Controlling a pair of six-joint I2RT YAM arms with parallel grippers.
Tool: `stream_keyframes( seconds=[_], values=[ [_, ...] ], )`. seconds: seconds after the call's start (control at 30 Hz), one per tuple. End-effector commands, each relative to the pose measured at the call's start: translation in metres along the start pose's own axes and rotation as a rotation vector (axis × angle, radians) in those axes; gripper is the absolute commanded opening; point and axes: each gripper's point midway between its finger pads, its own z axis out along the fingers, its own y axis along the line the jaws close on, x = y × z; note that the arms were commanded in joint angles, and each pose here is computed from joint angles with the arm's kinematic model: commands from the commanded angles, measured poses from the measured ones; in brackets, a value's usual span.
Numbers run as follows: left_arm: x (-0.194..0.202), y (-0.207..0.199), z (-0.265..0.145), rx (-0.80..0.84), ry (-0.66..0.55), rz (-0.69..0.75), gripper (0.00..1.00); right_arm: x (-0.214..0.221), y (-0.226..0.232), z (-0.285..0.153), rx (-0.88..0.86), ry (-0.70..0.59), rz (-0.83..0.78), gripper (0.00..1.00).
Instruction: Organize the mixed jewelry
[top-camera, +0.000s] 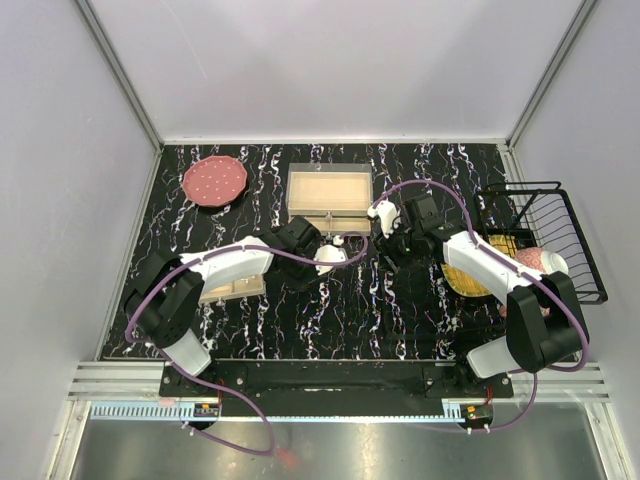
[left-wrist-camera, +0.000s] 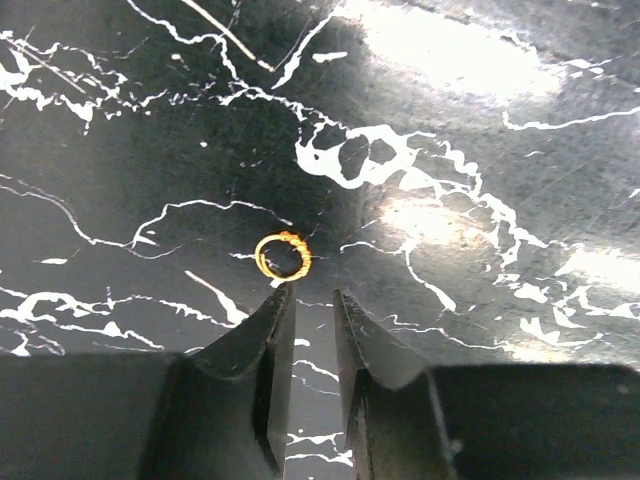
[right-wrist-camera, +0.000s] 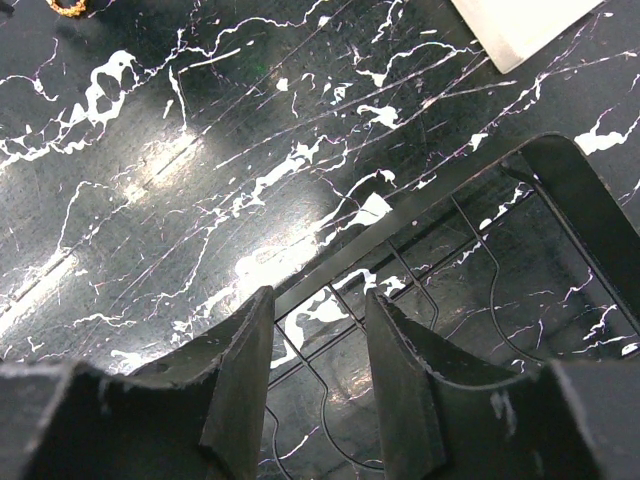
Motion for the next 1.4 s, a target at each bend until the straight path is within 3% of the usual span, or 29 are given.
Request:
stream_keyframes(
  seconds=[0.0, 0.37, 0.97, 1.37],
  values=[
    [-0.019, -0.012, -0.007, 0.063, -0.071, -0.048, 0.24, -0.012, -0.020, -0.006, 0.092, -0.014, -0.018, 0.46],
    [-0.027, -0.008, 0.003, 0.066, -0.059, -0.109, 0.18, -0.011, -0.025, -0.006, 0.114, -0.015, -0.007, 0.46],
    [-0.019, 0.003, 0.014, 0.017, 0.017, -0.153, 0.18, -0.008, -0.023, -0.004, 0.098, -0.008, -0.007, 0.46],
    [-0.029, 0.005, 0.000, 0.006, -0.024, -0.129, 0.19, -0.007, -0.024, -0.002, 0.098, -0.004, -0.007, 0.46]
  ],
)
